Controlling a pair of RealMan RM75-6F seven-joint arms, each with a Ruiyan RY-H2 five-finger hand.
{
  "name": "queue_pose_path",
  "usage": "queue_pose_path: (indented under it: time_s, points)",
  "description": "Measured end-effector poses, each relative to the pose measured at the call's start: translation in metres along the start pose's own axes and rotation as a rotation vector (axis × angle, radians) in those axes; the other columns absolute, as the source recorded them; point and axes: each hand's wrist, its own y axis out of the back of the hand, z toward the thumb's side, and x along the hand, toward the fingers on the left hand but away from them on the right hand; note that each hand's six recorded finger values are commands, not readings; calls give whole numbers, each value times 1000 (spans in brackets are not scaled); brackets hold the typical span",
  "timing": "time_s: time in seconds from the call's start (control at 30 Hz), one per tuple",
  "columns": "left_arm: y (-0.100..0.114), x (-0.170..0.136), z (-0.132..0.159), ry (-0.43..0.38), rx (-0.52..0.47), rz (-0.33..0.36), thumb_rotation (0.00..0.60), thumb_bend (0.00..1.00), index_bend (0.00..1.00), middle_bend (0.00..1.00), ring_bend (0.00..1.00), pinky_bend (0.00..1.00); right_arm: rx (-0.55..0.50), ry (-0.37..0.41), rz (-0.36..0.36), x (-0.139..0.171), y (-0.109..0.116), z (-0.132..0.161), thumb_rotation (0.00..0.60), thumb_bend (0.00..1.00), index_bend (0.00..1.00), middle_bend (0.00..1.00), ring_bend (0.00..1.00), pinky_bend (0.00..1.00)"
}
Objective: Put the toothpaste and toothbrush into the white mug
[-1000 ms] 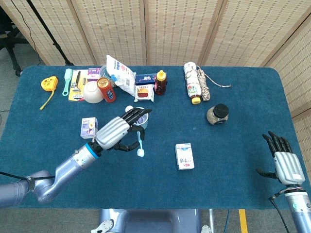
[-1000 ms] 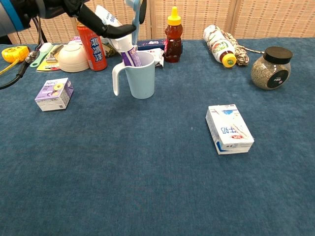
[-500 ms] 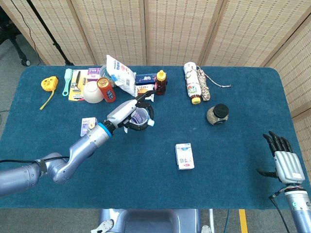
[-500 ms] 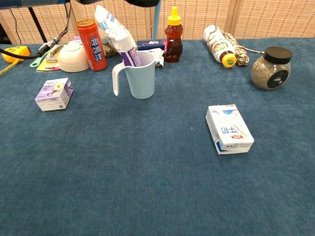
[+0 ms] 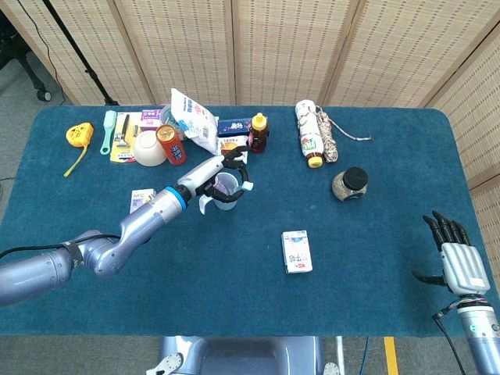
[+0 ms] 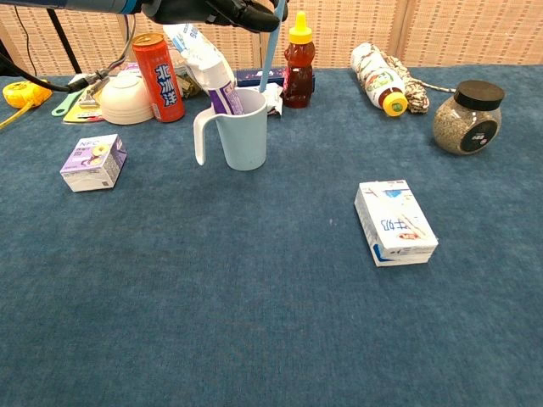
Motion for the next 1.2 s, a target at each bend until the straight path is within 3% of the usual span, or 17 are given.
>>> queue_pose_path:
  time_s: [0.53,0.93,1.07,1.2]
  points:
    - [9,4,-20,100,30,-13,600,404,663,0,0,0,0,-1,4,-1,-1,0,600,0,0,0,0,0]
    - [-3,15,-35,137,33,-21,600,404,626,0,0,0,-1,-7,3,-1,-1,-1,600,0,0,0,0,0]
    - [-3,16,-34,133,36,-19,600,404,553,0,0,0,-2,-8,2,-1,-1,-2,600,0,0,0,0,0]
    - [0,15,-34,127,40,-6,600,405,411,0,0,0,-3,-9,4,-1,-1,-2,600,0,0,0,0,0]
